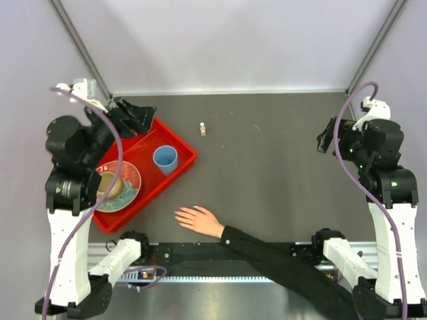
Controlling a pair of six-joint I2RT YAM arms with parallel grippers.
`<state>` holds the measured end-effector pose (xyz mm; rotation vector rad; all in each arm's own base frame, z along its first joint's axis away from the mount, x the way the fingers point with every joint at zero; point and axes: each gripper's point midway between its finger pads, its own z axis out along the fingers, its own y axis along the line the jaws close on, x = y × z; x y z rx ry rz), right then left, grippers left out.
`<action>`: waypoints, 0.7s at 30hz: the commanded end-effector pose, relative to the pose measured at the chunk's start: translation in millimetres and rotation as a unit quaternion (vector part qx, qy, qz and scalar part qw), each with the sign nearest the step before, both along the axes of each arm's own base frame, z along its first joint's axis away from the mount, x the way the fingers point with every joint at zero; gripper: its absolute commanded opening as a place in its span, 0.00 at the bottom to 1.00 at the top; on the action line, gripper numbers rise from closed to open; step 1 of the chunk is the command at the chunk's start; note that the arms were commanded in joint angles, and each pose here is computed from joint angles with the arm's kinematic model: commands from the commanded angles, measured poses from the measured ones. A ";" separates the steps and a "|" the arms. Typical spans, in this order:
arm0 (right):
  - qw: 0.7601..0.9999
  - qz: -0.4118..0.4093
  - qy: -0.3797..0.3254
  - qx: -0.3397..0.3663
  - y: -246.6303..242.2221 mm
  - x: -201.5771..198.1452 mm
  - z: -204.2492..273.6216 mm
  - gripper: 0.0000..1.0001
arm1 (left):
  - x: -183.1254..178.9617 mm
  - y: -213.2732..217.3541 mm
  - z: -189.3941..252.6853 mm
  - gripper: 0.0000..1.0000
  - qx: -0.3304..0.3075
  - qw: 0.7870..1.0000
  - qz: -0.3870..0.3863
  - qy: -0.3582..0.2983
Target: Paint the nails
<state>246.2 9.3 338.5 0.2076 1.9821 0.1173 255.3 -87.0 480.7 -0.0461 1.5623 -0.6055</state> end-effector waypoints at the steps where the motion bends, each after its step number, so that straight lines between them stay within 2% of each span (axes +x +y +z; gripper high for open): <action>1: 0.999 -0.028 -0.006 0.013 -6.0 12.7 -5.5 0.99 | 24.9 -21.1 -29.0 0.93 -0.009 0.997 -0.055 0.046; 7: 0.999 0.000 -0.006 0.035 7.2 15.9 -24.5 0.99 | 60.1 -31.1 -72.2 0.84 -0.013 0.991 -0.070 0.114; 8: 0.999 0.025 -0.012 0.046 16.8 18.2 -24.1 0.99 | 63.8 -34.9 -78.6 0.83 -0.011 0.990 -0.071 0.123; 13: 0.995 0.040 0.037 0.082 29.7 28.1 -56.2 0.99 | 90.0 -53.9 -116.6 0.80 0.035 0.984 -0.039 0.167; 17: 0.991 -0.007 0.068 0.118 26.3 36.7 -73.1 0.99 | 95.8 -87.2 -134.7 0.77 0.072 0.980 -0.041 0.180; 21: 0.988 0.030 0.080 0.127 38.7 44.5 -86.0 0.99 | 101.6 -98.0 -146.3 0.79 0.069 0.981 -0.044 0.177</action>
